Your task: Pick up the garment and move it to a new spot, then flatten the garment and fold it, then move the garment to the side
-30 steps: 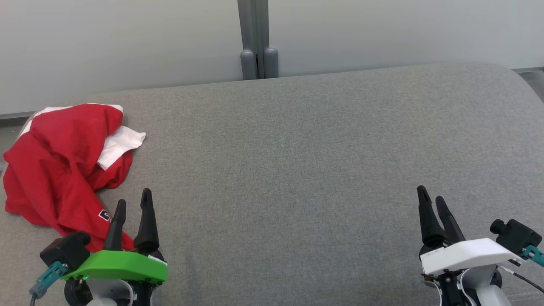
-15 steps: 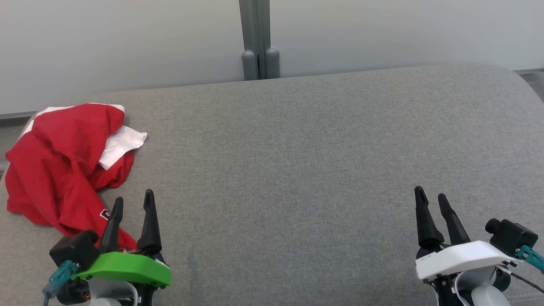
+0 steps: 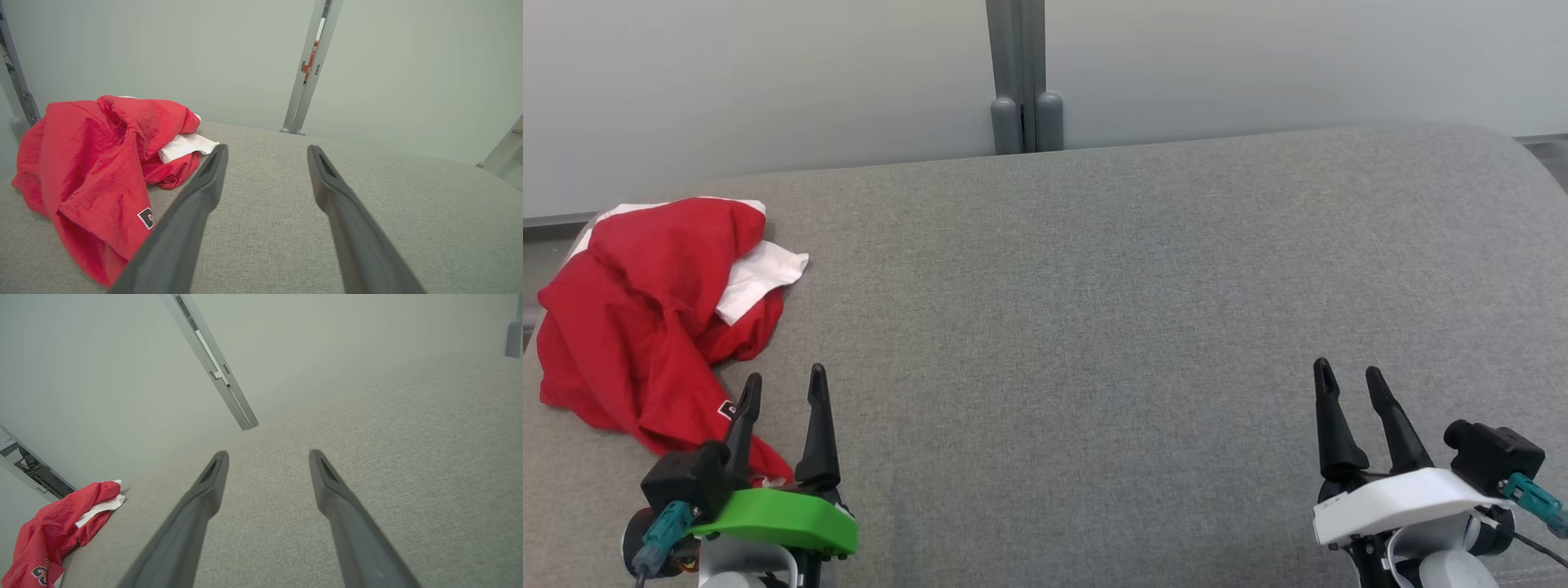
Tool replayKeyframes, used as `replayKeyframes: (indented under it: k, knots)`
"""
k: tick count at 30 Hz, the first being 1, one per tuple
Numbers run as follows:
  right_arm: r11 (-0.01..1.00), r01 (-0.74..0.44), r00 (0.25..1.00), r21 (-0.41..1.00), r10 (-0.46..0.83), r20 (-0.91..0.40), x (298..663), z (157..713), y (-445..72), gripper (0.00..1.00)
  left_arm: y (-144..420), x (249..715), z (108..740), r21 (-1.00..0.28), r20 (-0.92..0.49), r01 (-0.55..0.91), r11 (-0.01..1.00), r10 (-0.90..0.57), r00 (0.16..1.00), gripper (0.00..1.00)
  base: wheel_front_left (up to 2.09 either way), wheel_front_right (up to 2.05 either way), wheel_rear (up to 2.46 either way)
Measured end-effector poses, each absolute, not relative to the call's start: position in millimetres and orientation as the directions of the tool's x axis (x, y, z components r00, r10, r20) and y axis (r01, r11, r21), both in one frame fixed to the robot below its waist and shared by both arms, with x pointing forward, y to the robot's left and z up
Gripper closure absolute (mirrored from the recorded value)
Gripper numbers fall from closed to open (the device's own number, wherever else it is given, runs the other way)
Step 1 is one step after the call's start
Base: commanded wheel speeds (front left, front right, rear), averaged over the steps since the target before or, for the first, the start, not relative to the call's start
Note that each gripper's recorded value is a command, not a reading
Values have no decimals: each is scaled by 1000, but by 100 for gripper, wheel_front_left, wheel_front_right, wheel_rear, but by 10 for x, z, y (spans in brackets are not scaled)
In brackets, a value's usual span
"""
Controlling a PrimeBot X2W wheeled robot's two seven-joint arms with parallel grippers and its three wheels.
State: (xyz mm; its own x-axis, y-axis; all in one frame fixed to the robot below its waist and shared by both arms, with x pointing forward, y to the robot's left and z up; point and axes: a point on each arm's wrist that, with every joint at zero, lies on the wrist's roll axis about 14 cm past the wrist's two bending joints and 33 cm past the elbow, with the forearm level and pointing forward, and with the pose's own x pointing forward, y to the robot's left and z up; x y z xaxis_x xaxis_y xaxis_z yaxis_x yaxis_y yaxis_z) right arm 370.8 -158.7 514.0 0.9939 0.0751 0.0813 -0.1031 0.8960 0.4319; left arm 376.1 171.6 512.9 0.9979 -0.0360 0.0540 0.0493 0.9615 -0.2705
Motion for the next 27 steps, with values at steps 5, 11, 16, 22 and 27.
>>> replayKeyframes:
  k: [5, 11, 16, 22, 27]
  knots:
    - [914, -111, 993, 391, 85, 83, 3687, 5131, -1567, 0, 1707, 3756, 5147, -224, 65, 54, 973, -40, 997, 0, 0, 0, 0]
    - [929, -124, 991, 350, 96, 96, 3685, 5155, -1541, 0, 1683, 3748, 5134, -177, 67, 64, 982, -53, 996, 0, 0, 0, 0]
    - [939, -134, 989, 315, 107, 104, 3682, 5170, -1518, 0, 1671, 3737, 5121, -135, 69, 68, 988, -59, 996, 0, 0, 0, 0]
    - [951, -149, 986, 273, 121, 116, 3672, 5194, -1485, 0, 1665, 3724, 5125, -111, 76, 72, 991, -64, 995, 0, 0, 0, 0]
    - [957, -158, 983, 243, 131, 125, 3659, 5213, -1464, 0, 1650, 3708, 5097, -84, 73, 78, 993, -72, 995, 0, 0, 0, 0]
